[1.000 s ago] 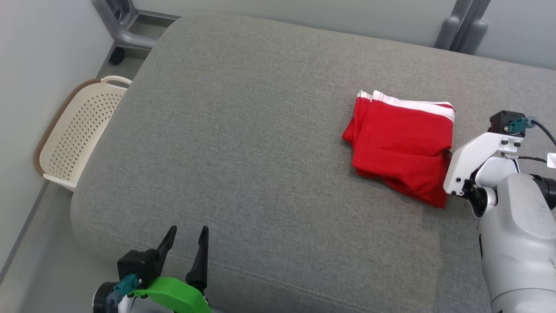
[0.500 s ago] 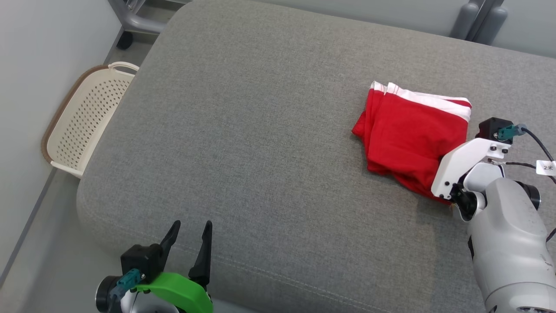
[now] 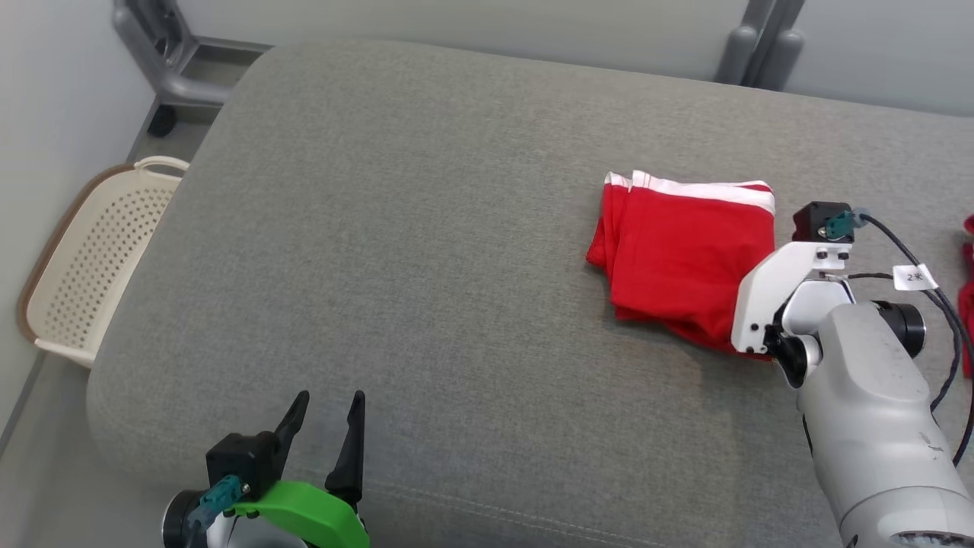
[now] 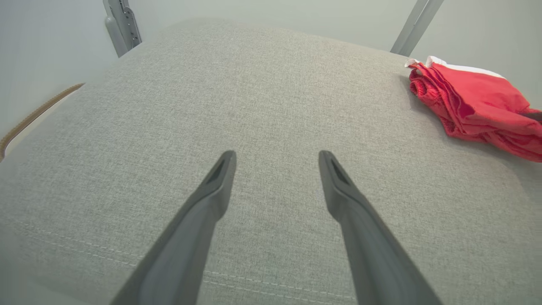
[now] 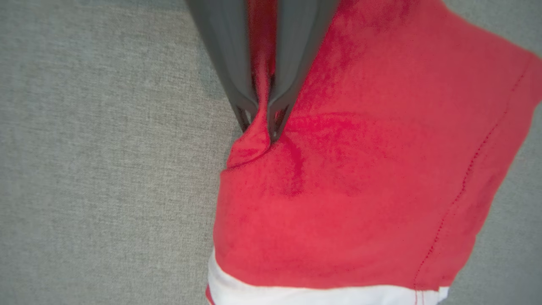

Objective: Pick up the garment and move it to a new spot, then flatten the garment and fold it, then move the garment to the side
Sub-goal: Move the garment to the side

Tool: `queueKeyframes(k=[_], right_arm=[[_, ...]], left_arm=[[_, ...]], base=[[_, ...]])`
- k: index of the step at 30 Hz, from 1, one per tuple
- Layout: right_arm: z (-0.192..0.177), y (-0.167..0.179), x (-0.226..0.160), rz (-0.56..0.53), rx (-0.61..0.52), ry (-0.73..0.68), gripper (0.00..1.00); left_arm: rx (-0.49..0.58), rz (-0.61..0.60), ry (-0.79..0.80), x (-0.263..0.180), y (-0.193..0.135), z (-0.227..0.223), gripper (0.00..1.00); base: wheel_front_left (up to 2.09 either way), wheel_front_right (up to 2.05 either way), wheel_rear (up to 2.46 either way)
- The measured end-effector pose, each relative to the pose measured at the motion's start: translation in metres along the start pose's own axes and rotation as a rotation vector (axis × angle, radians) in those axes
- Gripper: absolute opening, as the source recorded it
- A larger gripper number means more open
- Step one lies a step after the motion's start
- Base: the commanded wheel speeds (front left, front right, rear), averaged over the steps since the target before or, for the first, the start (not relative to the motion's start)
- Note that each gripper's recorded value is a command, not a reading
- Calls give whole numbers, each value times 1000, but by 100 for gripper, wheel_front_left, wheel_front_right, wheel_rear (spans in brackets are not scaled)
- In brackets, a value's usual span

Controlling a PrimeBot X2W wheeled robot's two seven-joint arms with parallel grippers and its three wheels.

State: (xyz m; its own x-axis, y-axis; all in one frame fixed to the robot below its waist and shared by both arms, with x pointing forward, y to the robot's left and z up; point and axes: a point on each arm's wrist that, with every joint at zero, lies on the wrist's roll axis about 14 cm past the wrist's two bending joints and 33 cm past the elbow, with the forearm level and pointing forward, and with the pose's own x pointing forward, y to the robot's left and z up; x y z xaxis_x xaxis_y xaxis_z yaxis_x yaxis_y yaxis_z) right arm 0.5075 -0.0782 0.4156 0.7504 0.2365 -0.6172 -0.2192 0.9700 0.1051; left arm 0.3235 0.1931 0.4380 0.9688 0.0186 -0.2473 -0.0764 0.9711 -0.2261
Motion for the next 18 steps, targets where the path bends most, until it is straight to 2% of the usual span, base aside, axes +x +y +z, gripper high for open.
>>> queueKeyframes(k=[7, 13, 18], right_arm=[[15, -28, -26, -77, -131, -14, 0], [29, -73, -54, -184, -249, -29, 0], [33, -96, -70, -218, -288, -39, 0]], left_arm=[[8, -105, -5, 13, -32, 2, 100], [24, -215, 2, 27, -67, 3, 100], [40, -290, 17, 35, -90, 1, 100]], base=[[0, 0, 0], [0, 0, 0], [0, 0, 0]])
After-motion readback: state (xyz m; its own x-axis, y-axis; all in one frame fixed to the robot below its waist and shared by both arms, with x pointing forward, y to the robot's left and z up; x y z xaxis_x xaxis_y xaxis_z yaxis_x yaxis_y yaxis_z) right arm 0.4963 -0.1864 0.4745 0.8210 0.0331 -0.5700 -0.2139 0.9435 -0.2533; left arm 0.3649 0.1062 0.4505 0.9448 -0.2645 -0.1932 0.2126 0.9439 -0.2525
